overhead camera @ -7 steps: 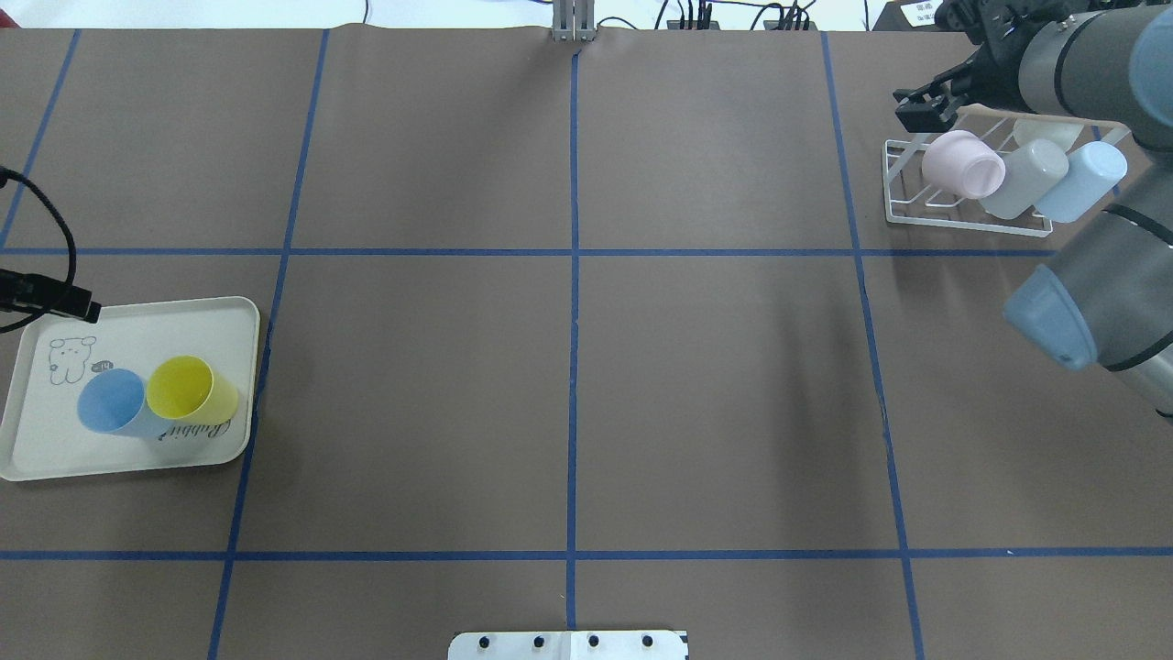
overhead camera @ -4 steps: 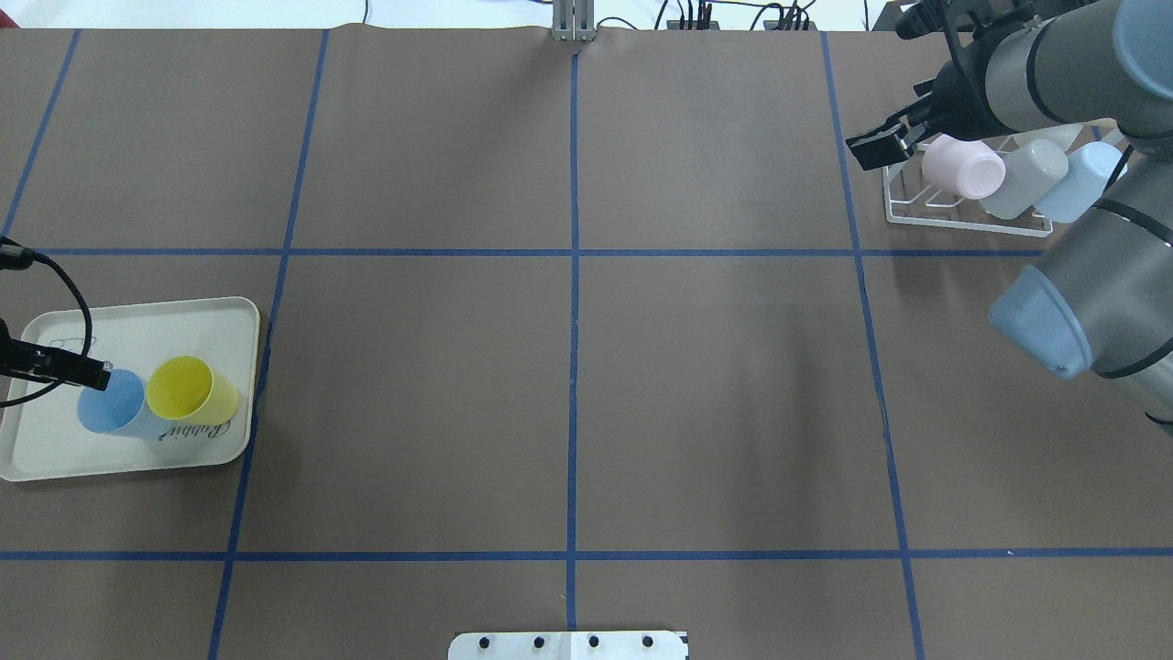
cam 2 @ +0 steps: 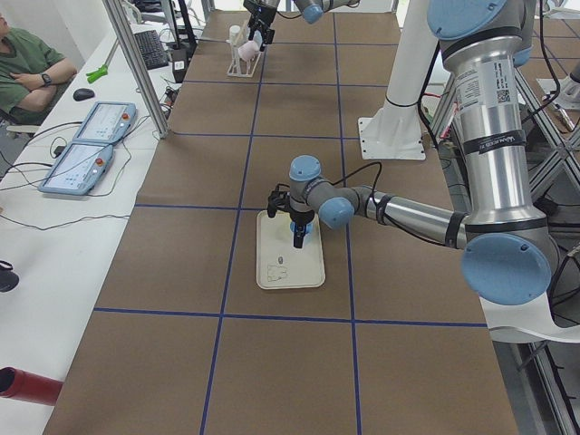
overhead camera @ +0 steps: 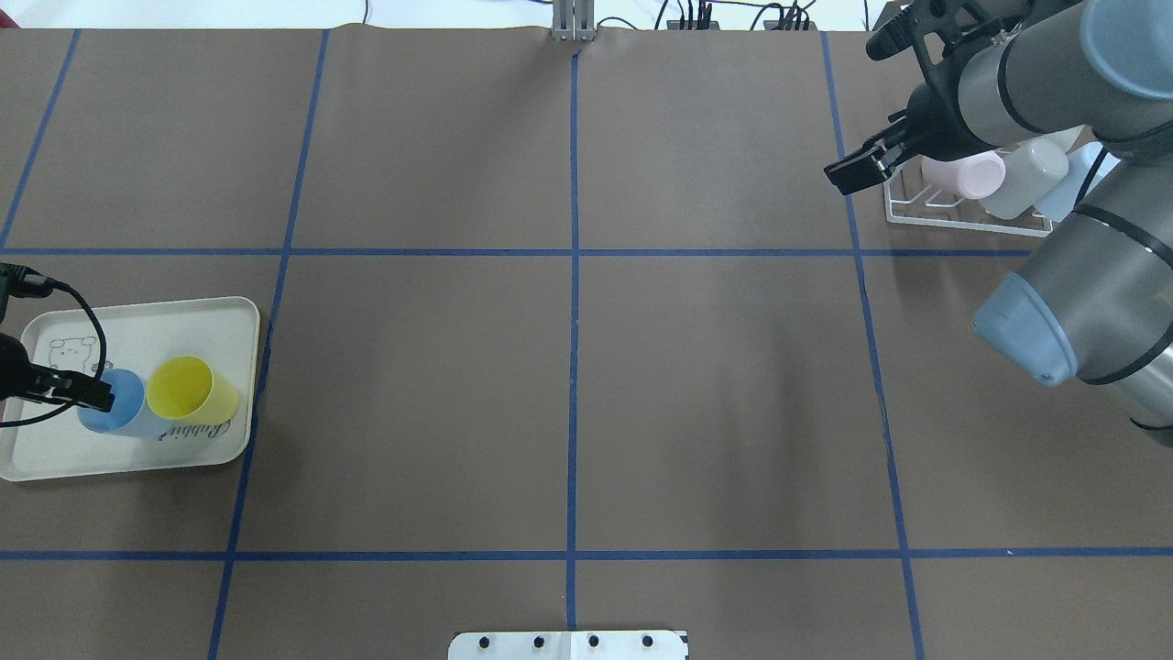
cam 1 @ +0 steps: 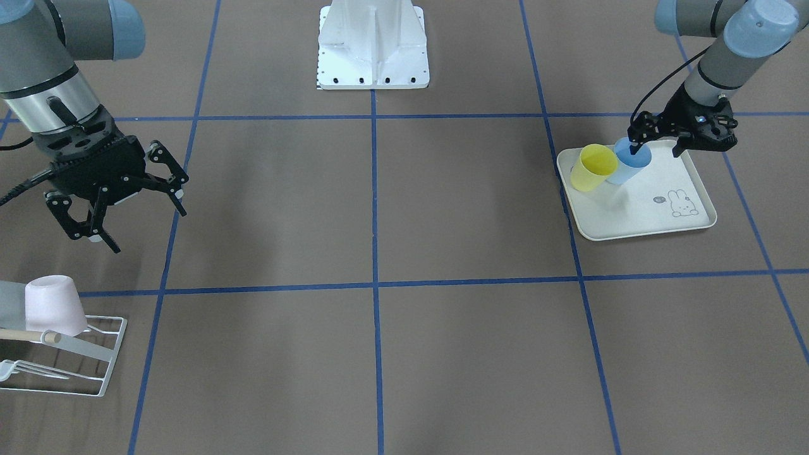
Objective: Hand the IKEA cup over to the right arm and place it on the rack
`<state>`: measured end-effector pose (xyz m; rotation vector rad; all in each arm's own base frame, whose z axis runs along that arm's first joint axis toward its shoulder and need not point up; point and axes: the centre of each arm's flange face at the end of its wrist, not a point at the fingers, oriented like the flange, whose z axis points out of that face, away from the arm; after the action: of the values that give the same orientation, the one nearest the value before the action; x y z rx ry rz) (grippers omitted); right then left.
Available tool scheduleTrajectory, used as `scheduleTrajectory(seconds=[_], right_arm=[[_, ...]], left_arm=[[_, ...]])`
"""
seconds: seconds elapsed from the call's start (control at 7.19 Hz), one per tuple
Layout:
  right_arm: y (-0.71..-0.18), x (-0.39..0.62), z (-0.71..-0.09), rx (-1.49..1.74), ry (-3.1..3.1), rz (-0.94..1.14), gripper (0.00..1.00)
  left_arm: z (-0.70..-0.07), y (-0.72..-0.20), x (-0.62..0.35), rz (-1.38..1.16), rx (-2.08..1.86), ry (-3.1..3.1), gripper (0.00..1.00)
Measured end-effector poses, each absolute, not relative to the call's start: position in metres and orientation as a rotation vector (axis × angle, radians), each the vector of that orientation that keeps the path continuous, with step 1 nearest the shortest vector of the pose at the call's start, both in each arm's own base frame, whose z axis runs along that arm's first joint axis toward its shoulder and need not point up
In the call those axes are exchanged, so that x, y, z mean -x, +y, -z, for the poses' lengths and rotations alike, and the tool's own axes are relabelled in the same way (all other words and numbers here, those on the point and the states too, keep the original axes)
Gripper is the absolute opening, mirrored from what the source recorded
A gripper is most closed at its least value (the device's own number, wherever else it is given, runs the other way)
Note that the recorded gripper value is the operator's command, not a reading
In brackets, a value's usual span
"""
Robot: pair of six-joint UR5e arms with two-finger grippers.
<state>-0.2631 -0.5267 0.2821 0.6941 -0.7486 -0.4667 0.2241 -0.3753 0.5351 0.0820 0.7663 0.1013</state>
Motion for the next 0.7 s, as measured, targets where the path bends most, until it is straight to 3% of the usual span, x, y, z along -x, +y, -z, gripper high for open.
scheduleTrajectory(seconds=[0.14,0.7], right_arm=[[-0.526,0.264,-0.283,-0.693,-0.746,0.468,1.00],[-0.524,0.270,-0.287,-0.689,-0.744,0.476,1.00]], left_arm=[[-0.535,-0.376,-0.225,-0.098,-0.077,0.771,0.00],[-0.515,-0.369,-0.225,-0.123,-0.049,0.843,0.00]])
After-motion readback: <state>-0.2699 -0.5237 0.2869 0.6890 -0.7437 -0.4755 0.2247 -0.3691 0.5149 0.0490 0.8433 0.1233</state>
